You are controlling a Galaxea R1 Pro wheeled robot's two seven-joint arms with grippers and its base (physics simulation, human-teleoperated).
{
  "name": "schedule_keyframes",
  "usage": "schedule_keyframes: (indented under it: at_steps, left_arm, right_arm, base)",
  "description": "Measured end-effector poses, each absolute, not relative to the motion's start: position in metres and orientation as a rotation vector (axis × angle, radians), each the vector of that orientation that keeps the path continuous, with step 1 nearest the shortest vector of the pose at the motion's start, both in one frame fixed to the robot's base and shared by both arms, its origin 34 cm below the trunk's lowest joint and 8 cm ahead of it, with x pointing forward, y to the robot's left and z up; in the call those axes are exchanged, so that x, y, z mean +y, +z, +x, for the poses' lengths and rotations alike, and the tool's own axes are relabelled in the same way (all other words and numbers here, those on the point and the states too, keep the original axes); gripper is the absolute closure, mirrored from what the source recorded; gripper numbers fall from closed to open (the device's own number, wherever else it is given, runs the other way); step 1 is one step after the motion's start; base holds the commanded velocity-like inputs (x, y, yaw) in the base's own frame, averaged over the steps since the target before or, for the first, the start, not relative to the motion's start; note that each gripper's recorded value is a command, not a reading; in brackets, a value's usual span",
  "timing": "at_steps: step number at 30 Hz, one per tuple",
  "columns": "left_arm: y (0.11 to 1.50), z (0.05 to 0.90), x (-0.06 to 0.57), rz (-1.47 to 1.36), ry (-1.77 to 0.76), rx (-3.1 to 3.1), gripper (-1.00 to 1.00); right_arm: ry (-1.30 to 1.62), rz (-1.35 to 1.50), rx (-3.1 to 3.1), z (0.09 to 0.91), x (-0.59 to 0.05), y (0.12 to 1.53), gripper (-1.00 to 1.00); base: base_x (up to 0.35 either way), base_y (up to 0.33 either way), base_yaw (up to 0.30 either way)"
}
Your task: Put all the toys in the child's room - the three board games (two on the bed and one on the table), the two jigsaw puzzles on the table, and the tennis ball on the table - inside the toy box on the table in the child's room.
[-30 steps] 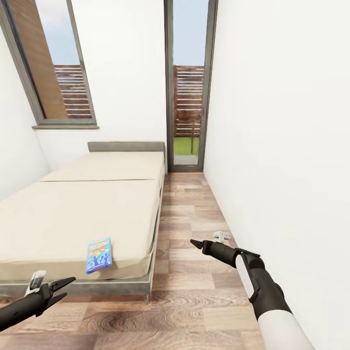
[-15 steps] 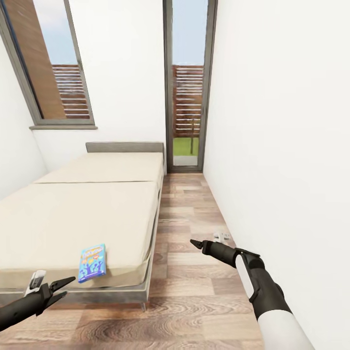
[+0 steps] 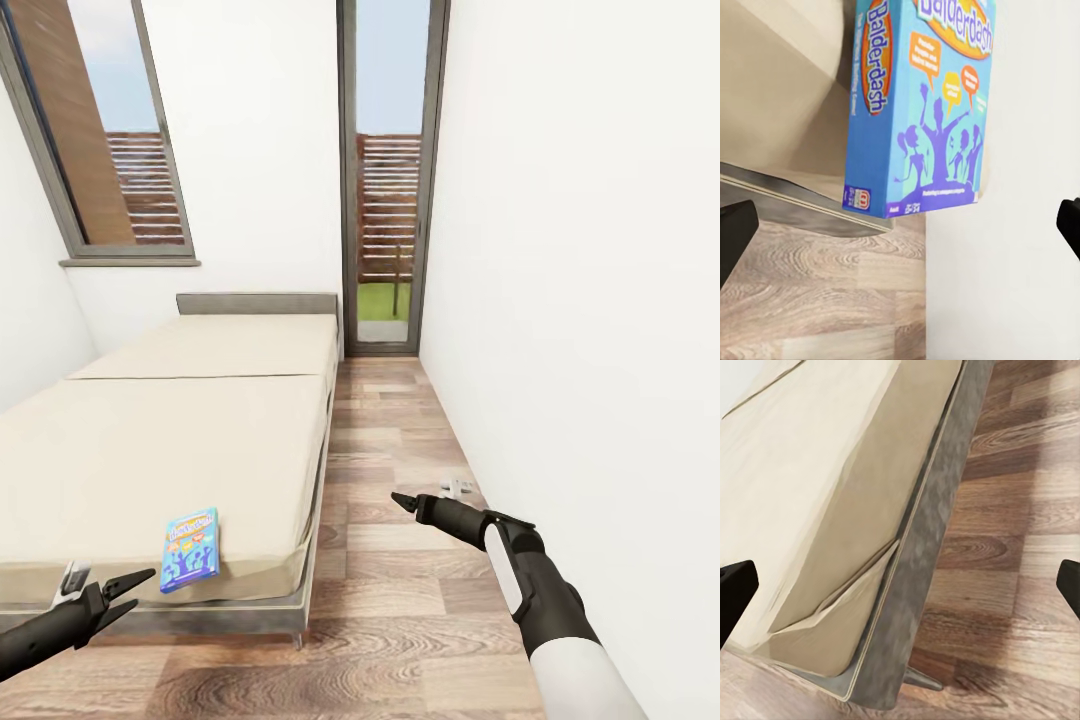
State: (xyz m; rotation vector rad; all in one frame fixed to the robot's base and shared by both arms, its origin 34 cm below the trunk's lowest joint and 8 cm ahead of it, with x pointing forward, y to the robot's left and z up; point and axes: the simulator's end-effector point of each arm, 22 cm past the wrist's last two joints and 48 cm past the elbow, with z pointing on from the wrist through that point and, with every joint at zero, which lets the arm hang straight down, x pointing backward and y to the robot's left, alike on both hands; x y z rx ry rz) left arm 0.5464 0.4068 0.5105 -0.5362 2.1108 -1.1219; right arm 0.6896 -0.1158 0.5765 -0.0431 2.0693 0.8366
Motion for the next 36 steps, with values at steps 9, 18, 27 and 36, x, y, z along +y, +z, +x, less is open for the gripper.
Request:
schedule_keyframes:
  at_steps: [9,18,27,36]
  left_arm:
    - [0.511,0.546,0.407,-0.535,-1.123,2.109,-1.00]
    - [0.492,0.541,0.407,-0.536,-1.125,2.107,-1.00]
    - [0.474,0.536,0.406,-0.535,-1.130,2.104,-1.00]
    - [0.482,0.537,0.394,-0.511,-1.197,2.064,-1.00]
  right_arm:
    - [0.837,-0.043,2.069,0.690,-0.116,0.577,-1.00]
    - [0.836,-0.044,2.069,0.684,-0.116,0.556,-1.00]
    - [0.868,-0.070,2.034,0.679,-0.111,0.555,-1.00]
    - [1.169,-0.194,1.825,0.657,-0.077,0.633,-1.00]
  base:
    - [0.000,0.000,0.000]
    - [0.000,0.000,0.000]
    - [0.000,0.000,0.000]
    - [0.000,0.000,0.000]
